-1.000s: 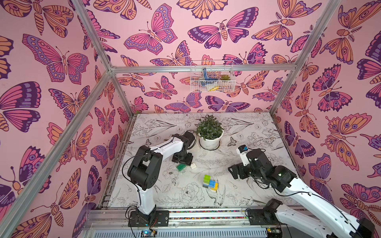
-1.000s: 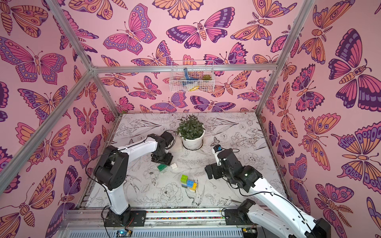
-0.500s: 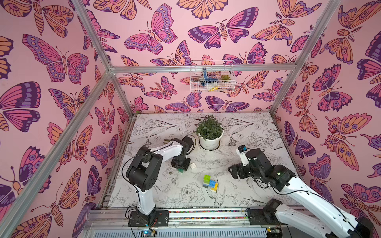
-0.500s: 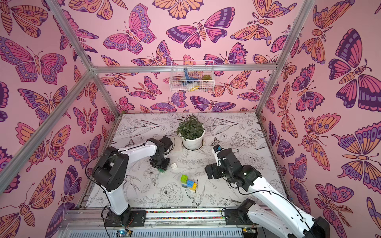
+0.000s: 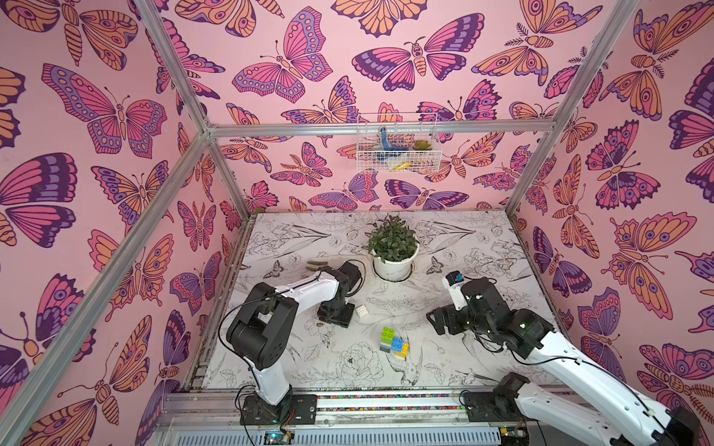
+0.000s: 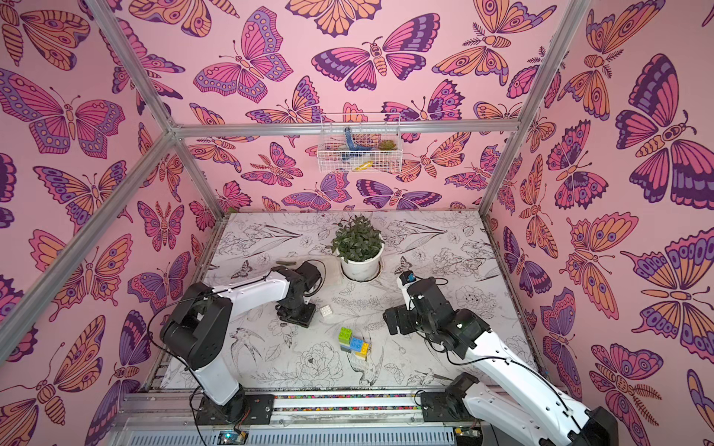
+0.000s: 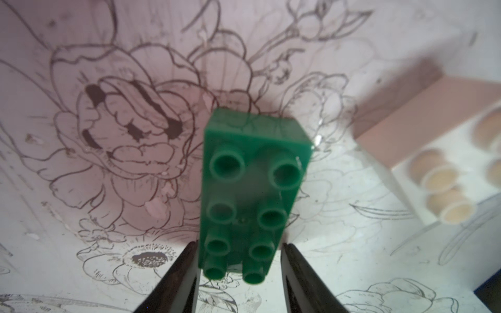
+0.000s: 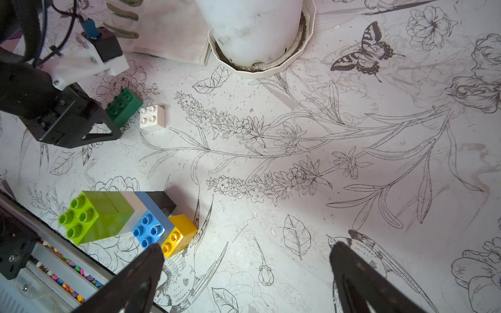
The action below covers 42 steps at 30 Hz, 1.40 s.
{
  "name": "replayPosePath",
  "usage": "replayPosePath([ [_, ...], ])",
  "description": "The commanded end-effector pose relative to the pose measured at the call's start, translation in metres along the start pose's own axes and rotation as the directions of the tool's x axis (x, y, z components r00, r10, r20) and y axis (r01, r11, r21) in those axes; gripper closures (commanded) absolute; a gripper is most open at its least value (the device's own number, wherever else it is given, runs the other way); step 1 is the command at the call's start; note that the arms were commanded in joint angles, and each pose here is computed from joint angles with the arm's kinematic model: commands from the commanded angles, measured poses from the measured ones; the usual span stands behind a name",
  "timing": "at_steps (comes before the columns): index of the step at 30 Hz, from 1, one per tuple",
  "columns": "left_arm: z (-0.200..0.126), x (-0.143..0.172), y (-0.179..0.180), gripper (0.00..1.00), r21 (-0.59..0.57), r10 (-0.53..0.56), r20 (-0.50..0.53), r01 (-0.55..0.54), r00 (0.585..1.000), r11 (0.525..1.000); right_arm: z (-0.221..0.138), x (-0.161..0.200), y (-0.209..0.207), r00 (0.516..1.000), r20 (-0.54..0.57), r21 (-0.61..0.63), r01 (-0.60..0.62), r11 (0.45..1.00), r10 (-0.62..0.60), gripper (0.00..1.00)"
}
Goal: Assemble a giraffe with lego
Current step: Pick up the lego brick from the center of the board.
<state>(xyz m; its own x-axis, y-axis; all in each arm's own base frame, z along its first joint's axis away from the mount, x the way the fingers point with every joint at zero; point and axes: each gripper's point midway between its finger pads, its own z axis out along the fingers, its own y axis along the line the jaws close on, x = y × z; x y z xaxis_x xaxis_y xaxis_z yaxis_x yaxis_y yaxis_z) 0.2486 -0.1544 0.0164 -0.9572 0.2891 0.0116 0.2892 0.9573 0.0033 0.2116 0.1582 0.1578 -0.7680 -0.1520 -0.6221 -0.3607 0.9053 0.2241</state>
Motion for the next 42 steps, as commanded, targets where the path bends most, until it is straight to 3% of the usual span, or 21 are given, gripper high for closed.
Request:
replayPosePath([
  [1,0.002,-0.006,-0.002,0.49,0.01,0.003,0.036,-0.003,0.999,1.0,-0.005,-0.002,-0.002,1.0,0.014,0.001,-0.024,1.0,0.024,0.01],
  [5,0.005,-0.011,-0.004,0.51,0.019,-0.001,0.054,-0.001,0.999,1.0,-0.008,0.0,-0.003,1.0,0.012,0.003,-0.022,1.0,0.022,0.01],
  [12,-0.001,-0.004,-0.002,0.66,0.019,0.006,0.06,-0.007,0.998,1.0,-0.008,-0.001,-0.003,1.0,0.014,0.003,-0.019,1.0,0.019,0.01],
  [13,-0.004,-0.002,-0.002,0.71,0.019,0.008,0.063,-0.01,0.998,1.0,-0.008,-0.001,-0.002,1.0,0.014,-0.001,-0.015,1.0,0.015,0.01],
  [14,-0.007,0.0,-0.001,0.89,0.019,0.013,0.065,-0.014,0.998,1.0,-0.008,-0.003,-0.001,1.0,0.015,-0.002,-0.011,1.0,0.011,0.01],
  [15,-0.011,0.002,0.0,1.0,0.017,0.014,0.07,-0.016,0.997,1.0,-0.009,-0.003,-0.001,1.0,0.014,-0.002,-0.005,1.0,0.005,0.01],
  [21,-0.06,0.014,-0.016,1.0,0.07,0.126,0.174,-0.14,0.977,0.988,-0.023,-0.013,0.032,0.988,0.041,-0.172,0.154,0.973,-0.149,0.01],
  [24,-0.098,0.023,-0.041,1.0,0.186,0.191,0.284,-0.25,0.939,0.95,-0.045,-0.023,0.066,0.961,0.138,-0.335,0.272,0.902,-0.239,0.01],
  [27,-0.15,0.039,-0.068,1.0,0.338,0.222,0.402,-0.369,0.888,0.866,-0.079,-0.029,0.094,0.908,0.272,-0.449,0.414,0.792,-0.32,0.01],
  [30,-0.188,0.058,-0.086,1.0,0.428,0.252,0.446,-0.452,0.859,0.782,-0.11,-0.027,0.115,0.843,0.364,-0.516,0.536,0.668,-0.396,0.01],
  [36,-0.214,0.105,-0.108,1.0,0.481,0.43,0.355,-0.557,0.83,0.678,-0.147,-0.026,0.134,0.786,0.372,-0.592,0.611,0.526,-0.493,0.01],
  [42,-0.223,0.137,-0.126,1.0,0.469,0.563,0.306,-0.636,0.768,0.613,-0.173,-0.023,0.145,0.725,0.373,-0.633,0.655,0.412,-0.579,0.01],
])
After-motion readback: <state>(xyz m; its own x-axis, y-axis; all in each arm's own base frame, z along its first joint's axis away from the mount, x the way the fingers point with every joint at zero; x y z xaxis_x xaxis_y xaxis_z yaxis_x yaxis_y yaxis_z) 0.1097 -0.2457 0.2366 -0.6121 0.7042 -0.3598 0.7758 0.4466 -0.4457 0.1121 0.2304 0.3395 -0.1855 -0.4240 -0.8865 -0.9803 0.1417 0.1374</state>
